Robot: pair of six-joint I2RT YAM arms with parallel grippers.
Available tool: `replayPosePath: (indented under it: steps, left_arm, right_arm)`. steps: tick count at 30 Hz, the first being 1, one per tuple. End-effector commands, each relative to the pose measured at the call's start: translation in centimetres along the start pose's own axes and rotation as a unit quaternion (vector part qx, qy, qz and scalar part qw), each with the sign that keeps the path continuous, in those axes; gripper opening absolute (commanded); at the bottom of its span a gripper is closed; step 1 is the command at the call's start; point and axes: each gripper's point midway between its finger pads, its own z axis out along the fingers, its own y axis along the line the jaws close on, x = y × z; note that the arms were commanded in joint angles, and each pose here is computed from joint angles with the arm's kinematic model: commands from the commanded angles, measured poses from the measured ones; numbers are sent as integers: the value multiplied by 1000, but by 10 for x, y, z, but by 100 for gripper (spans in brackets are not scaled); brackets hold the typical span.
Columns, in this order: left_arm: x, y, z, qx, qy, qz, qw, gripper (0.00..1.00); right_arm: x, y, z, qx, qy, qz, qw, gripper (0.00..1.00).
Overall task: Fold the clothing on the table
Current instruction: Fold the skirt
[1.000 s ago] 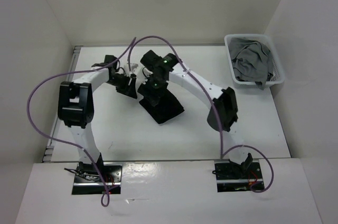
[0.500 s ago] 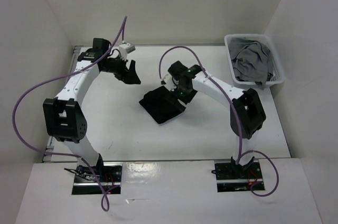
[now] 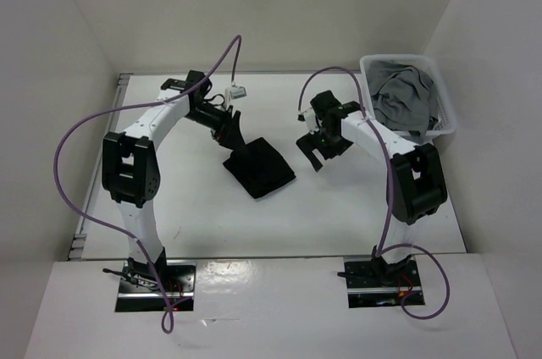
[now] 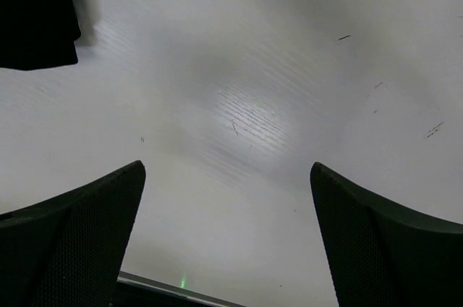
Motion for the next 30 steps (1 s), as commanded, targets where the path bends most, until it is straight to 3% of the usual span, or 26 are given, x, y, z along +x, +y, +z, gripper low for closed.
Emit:
replayPosePath:
  steps: [1,12,20,30]
  left_arm:
    - [-13,-18,0,52,-17,31,998,100]
    - [24,6,37,130,28,-32,991,100]
    - [45,24,48,139,41,-71,987,100]
    - [91,59,45,146,35,-169,974,100]
  right_arm:
    - [-7,-7,-11,11,-36,19,999,99]
    - [3,-13,-12,18,-30,33,999,99]
    - [6,-10,-10,12,-27,33,999,99]
    - [9,-6,-5,2,-24,37,999,99]
